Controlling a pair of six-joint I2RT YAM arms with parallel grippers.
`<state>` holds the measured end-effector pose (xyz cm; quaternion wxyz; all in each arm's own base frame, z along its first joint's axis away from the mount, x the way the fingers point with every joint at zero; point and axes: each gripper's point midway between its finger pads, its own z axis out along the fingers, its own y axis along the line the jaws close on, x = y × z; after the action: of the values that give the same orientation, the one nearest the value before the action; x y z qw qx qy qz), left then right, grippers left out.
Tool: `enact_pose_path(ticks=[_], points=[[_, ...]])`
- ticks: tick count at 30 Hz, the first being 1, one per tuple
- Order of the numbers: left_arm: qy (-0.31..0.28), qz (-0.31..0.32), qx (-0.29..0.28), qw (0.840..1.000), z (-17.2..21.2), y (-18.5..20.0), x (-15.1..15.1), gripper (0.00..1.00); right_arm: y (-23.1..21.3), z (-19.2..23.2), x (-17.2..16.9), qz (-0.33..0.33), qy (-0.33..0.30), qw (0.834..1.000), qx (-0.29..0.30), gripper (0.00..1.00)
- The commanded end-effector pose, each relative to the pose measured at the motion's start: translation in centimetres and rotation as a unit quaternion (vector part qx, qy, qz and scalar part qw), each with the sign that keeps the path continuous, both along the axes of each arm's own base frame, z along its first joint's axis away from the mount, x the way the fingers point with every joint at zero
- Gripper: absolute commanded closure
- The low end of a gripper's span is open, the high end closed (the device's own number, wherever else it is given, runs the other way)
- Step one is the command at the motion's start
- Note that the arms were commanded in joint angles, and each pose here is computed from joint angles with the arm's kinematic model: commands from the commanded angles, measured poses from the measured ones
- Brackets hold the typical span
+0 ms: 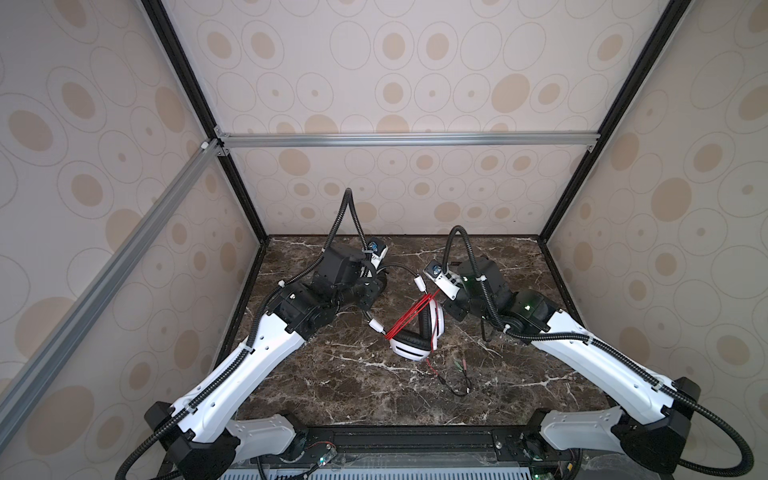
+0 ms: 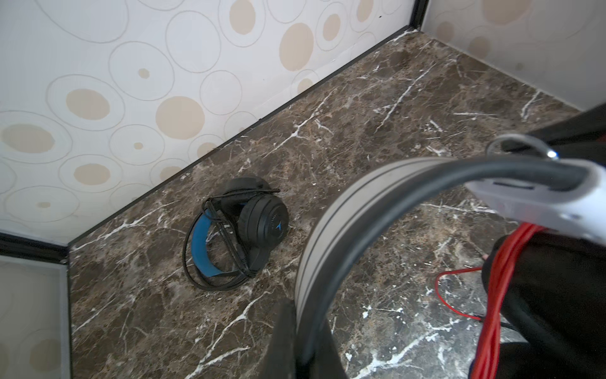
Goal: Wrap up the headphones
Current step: 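Raise the headphones with the left gripper while the right gripper loops cable over them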
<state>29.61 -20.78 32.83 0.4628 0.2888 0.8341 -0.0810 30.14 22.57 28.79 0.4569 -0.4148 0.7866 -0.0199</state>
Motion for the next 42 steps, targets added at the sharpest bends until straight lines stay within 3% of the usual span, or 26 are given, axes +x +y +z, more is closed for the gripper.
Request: enact_pose_path(ticks=[1, 11, 27, 42], points=[[-0.011, -0.043, -0.071, 0.996, 3.9, -1.8, -1.3, 1.0, -0.5, 1.0, 0.3, -0.017, 0.005, 0.998, 0.059, 0.9], [-0.013, -0.064, -0.097, 0.993, 6.0, -2.5, -1.9, 1.0, -1.2, 0.1, 1.0, -0.04, 0.041, 0.991, 0.123, 0.89], [-0.055, -0.083, -0.194, 0.976, 13.8, -3.2, -3.1, 1.0, 0.1, 0.9, 1.7, -0.035, 0.062, 0.967, 0.246, 0.88], [-0.126, -0.103, -0.317, 0.934, 24.4, -3.1, -4.4, 1.0, 0.4, 1.9, 2.3, -0.035, 0.057, 0.952, 0.298, 0.88]])
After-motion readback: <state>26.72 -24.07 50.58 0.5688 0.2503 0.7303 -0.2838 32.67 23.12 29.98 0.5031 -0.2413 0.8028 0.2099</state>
